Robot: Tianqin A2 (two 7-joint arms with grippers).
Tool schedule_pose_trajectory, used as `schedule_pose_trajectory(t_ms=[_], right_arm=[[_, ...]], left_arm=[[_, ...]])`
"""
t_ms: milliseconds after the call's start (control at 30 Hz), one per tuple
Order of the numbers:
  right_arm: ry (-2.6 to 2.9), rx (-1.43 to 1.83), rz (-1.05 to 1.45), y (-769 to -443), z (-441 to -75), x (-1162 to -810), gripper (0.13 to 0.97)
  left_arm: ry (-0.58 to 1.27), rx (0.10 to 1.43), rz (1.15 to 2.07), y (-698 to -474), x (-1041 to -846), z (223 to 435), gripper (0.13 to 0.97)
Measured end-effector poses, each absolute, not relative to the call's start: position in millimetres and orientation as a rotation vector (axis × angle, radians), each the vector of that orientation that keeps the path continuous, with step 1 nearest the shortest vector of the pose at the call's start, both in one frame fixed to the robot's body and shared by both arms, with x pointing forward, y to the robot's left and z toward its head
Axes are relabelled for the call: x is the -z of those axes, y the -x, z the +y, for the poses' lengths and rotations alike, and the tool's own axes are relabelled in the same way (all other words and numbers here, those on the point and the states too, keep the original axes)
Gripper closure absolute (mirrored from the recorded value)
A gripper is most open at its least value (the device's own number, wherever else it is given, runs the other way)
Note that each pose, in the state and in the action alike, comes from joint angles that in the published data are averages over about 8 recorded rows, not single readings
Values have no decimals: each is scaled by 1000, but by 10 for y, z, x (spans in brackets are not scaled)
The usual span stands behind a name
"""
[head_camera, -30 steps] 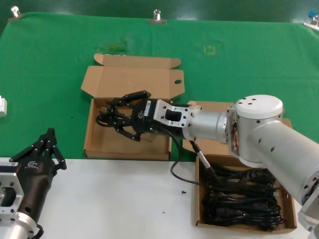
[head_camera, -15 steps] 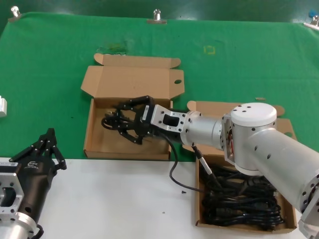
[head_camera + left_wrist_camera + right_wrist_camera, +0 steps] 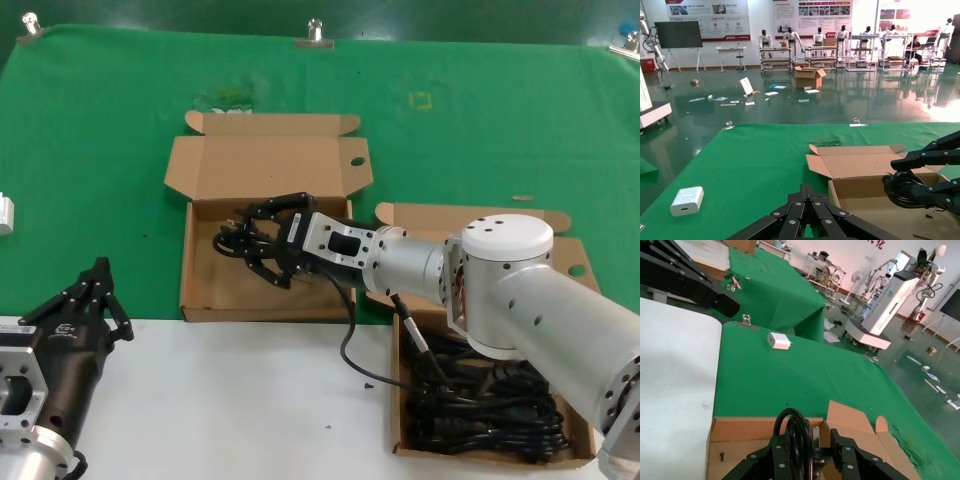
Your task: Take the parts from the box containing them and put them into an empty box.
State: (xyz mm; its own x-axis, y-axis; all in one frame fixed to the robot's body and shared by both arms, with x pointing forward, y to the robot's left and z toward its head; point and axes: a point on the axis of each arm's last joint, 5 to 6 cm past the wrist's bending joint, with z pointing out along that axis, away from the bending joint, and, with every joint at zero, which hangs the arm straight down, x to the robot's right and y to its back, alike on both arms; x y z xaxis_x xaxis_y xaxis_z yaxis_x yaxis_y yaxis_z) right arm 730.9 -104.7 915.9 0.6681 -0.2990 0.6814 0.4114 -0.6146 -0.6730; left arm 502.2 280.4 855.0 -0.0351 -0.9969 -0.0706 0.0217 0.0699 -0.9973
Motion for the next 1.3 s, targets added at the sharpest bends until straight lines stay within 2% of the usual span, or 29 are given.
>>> schedule_pose_trajectory(t_ms=[300, 567, 700, 1100, 1267, 1300], right_arm=[[1992, 1016, -89, -7297, -1023, -9144, 780], [1987, 1019, -91, -7292, -1013, -9142, 694], [1978, 1019, -88, -7291, -1016, -9141, 694], [1967, 1018, -82, -7290, -1029, -9132, 469], [1967, 1018, -82, -7290, -1029, -9132, 348], [1967, 1018, -82, -7290, -1029, -9132, 348]], left_arm=[[1125, 1193, 1253, -5022, -8550, 2804, 958], [1125, 1193, 1253, -5022, -8550, 2804, 958], [1125, 1193, 1253, -5022, -8550, 2804, 958], [1125, 1193, 1253, -5022, -8550, 2804, 956], [1125, 1193, 1253, -5022, -8550, 2804, 925], [1125, 1193, 1253, -5022, -8550, 2804, 918]])
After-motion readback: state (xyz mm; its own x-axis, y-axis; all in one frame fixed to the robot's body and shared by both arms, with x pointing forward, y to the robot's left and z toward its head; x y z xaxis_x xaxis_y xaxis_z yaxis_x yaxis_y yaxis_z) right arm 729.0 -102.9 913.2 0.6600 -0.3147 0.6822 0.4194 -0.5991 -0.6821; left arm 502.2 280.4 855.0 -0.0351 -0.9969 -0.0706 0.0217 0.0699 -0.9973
